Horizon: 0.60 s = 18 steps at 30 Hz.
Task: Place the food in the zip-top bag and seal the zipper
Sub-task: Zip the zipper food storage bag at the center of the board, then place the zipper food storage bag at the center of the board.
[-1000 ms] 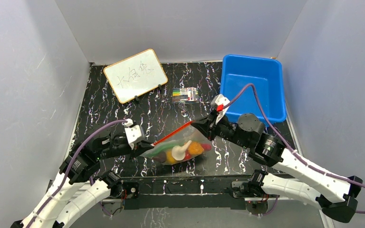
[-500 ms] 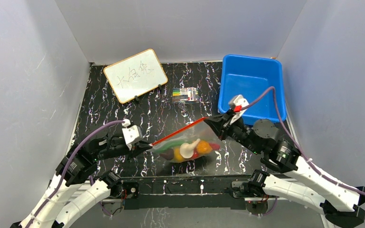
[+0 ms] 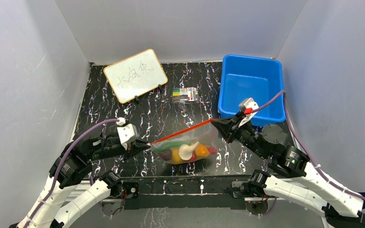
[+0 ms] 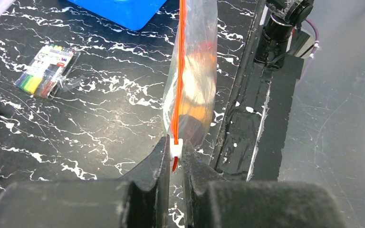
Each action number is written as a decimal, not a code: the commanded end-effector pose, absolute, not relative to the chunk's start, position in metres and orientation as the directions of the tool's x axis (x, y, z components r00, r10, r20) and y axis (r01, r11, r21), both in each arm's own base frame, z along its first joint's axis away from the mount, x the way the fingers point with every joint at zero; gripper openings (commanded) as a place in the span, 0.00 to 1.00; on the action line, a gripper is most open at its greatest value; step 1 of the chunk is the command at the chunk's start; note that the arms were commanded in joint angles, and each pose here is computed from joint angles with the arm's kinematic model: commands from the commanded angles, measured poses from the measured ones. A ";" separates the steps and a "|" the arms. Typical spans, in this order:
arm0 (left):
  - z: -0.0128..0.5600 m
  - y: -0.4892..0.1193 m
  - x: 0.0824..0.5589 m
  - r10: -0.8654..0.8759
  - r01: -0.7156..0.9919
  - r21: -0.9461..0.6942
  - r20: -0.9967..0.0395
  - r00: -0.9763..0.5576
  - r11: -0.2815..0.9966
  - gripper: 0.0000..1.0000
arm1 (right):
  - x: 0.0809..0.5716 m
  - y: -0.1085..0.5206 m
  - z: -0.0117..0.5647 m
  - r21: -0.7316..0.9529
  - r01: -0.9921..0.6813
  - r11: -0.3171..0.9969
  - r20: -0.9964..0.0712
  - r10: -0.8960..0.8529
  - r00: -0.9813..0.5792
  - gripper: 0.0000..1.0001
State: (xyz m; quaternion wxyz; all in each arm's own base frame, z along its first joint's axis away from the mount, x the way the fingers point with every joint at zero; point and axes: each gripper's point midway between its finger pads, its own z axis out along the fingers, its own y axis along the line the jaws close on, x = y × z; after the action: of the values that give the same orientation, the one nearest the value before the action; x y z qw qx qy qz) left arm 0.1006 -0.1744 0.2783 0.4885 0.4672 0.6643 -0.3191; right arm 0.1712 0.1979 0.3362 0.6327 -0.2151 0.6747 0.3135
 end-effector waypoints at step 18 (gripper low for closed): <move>0.232 -0.162 0.184 0.077 0.519 -0.238 -0.854 -0.514 0.821 0.00 | 0.250 0.236 0.286 -0.165 -0.599 0.784 -0.973 -0.228 -0.031 0.17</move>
State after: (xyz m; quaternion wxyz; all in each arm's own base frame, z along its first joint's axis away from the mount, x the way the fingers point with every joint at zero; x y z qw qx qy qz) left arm 0.1499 -0.1723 0.2430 0.4462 0.2601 0.8032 -0.2968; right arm 0.2157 0.2295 0.2511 0.5746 -0.3237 0.7309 0.1754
